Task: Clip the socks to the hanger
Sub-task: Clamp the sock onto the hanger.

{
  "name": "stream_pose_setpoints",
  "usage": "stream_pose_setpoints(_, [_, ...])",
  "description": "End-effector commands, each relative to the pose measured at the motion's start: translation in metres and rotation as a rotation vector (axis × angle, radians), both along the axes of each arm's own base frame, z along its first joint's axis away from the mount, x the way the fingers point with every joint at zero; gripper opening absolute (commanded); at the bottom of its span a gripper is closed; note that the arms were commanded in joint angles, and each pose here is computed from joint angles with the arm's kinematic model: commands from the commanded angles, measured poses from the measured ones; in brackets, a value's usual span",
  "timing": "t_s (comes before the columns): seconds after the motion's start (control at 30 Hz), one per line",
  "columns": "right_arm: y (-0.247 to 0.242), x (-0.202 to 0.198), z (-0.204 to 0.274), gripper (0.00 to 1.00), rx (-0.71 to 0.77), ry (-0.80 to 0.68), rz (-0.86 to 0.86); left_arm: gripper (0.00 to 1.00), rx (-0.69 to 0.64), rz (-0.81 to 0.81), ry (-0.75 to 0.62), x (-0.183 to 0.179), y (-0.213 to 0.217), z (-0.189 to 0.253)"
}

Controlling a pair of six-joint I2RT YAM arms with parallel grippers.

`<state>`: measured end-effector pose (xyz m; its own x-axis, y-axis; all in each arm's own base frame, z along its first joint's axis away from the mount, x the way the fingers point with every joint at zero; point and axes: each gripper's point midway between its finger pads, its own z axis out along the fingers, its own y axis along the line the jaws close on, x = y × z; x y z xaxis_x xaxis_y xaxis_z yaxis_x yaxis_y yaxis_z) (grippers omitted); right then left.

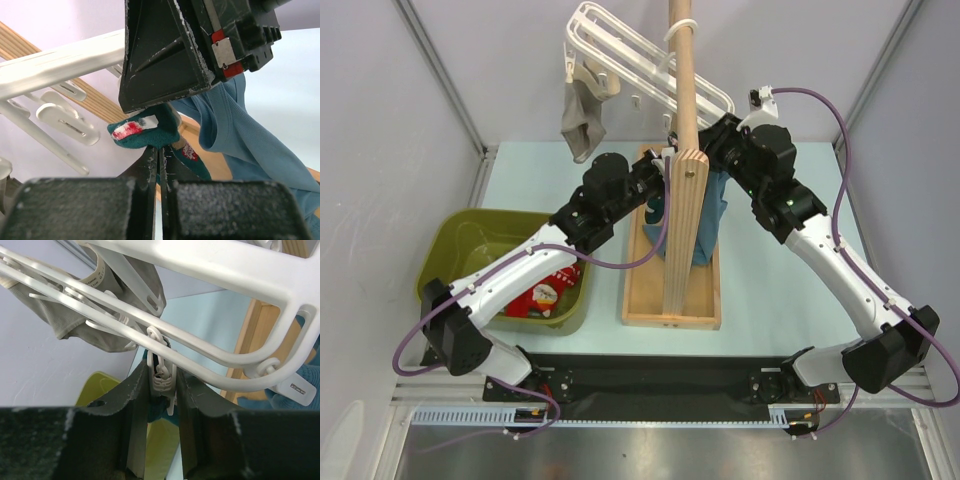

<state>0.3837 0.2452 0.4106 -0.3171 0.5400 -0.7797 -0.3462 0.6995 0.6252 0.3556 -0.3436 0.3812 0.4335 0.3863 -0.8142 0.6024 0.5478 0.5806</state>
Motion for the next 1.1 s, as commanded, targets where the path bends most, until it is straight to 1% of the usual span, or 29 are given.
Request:
stream_pose_setpoints(0.0, [0.008, -0.007, -0.014, 0.30, -0.028, 0.047, 0.053, 0.00, -0.026, -0.039, -0.040, -0.011, -0.007, 0.014])
stream_pose_setpoints(0.03, [0.007, -0.007, -0.013, 0.33, -0.027, 0.047, 0.054, 0.00, -0.027, -0.039, -0.039, -0.011, -0.007, 0.014])
stream_pose_setpoints(0.07, [0.007, -0.006, -0.012, 0.41, -0.024, 0.047, 0.055, 0.00, -0.033, -0.041, -0.037, -0.011, -0.008, 0.015])
stream_pose_setpoints(0.1, [0.006, -0.005, -0.013, 0.46, -0.026, 0.048, 0.052, 0.00, -0.035, -0.041, -0.034, -0.011, -0.007, 0.015])
stream_pose_setpoints(0.13, [0.007, -0.006, -0.011, 0.56, -0.023, 0.046, 0.055, 0.00, -0.036, -0.046, -0.031, -0.011, -0.008, 0.014])
stream_pose_setpoints(0.3, [0.004, -0.005, -0.005, 0.68, -0.022, 0.038, 0.053, 0.00, -0.037, -0.043, -0.017, -0.011, -0.009, 0.011])
stream_pose_setpoints(0.33, [0.004, -0.006, -0.004, 0.72, -0.022, 0.038, 0.051, 0.00, -0.037, -0.043, -0.017, -0.011, -0.009, 0.011])
stream_pose_setpoints(0.4, [0.002, -0.007, -0.004, 0.77, -0.022, 0.039, 0.049, 0.00, -0.033, -0.029, -0.013, -0.009, -0.008, 0.010])
stream_pose_setpoints(0.43, [0.001, -0.008, -0.004, 0.82, -0.024, 0.042, 0.049, 0.01, -0.038, -0.020, -0.003, -0.008, -0.007, 0.010])
stream_pose_setpoints(0.47, [0.000, -0.010, -0.001, 0.84, -0.021, 0.036, 0.049, 0.12, -0.044, -0.008, 0.001, -0.007, -0.006, 0.011])
stream_pose_setpoints(0.5, [-0.001, -0.012, 0.000, 0.87, -0.019, 0.037, 0.051, 0.21, -0.047, -0.001, 0.009, -0.006, -0.005, 0.010])
stream_pose_setpoints(0.53, [-0.003, -0.013, 0.000, 0.93, -0.020, 0.040, 0.051, 0.38, -0.053, 0.007, 0.015, -0.006, -0.003, 0.009])
stream_pose_setpoints(0.57, [-0.005, -0.018, 0.005, 0.96, -0.014, 0.031, 0.054, 0.46, -0.054, 0.007, 0.025, -0.007, -0.002, 0.006])
stream_pose_setpoints(0.63, [-0.009, -0.022, 0.006, 0.99, -0.018, 0.034, 0.053, 0.61, -0.076, 0.013, 0.052, -0.008, 0.001, 0.003])
stream_pose_setpoints(0.67, [-0.012, -0.023, 0.007, 1.00, -0.019, 0.032, 0.050, 0.86, -0.073, 0.021, 0.068, -0.007, 0.005, -0.002])
stream_pose_setpoints(0.73, [-0.017, -0.029, 0.013, 1.00, -0.017, 0.024, 0.056, 0.91, -0.099, 0.013, 0.090, -0.011, 0.009, -0.004])
stream_pose_setpoints(0.8, [-0.022, -0.032, 0.016, 1.00, -0.015, 0.022, 0.062, 0.91, -0.104, 0.012, 0.114, -0.012, 0.015, -0.012])
stream_pose_setpoints(0.83, [-0.025, -0.033, 0.013, 1.00, -0.020, 0.031, 0.059, 0.91, -0.127, 0.017, 0.120, -0.015, 0.020, -0.008])
stream_pose_setpoints(0.93, [-0.037, -0.035, 0.012, 1.00, -0.027, 0.026, 0.041, 0.91, -0.160, 0.050, 0.153, -0.016, 0.042, -0.017])
stream_pose_setpoints(1.0, [-0.045, -0.034, 0.010, 0.98, -0.032, 0.025, 0.029, 0.88, -0.182, 0.057, 0.172, -0.019, 0.052, -0.021])
stream_pose_setpoints(1.07, [-0.051, -0.037, 0.009, 0.96, -0.035, 0.019, 0.026, 0.85, -0.235, 0.071, 0.206, -0.023, 0.071, -0.022])
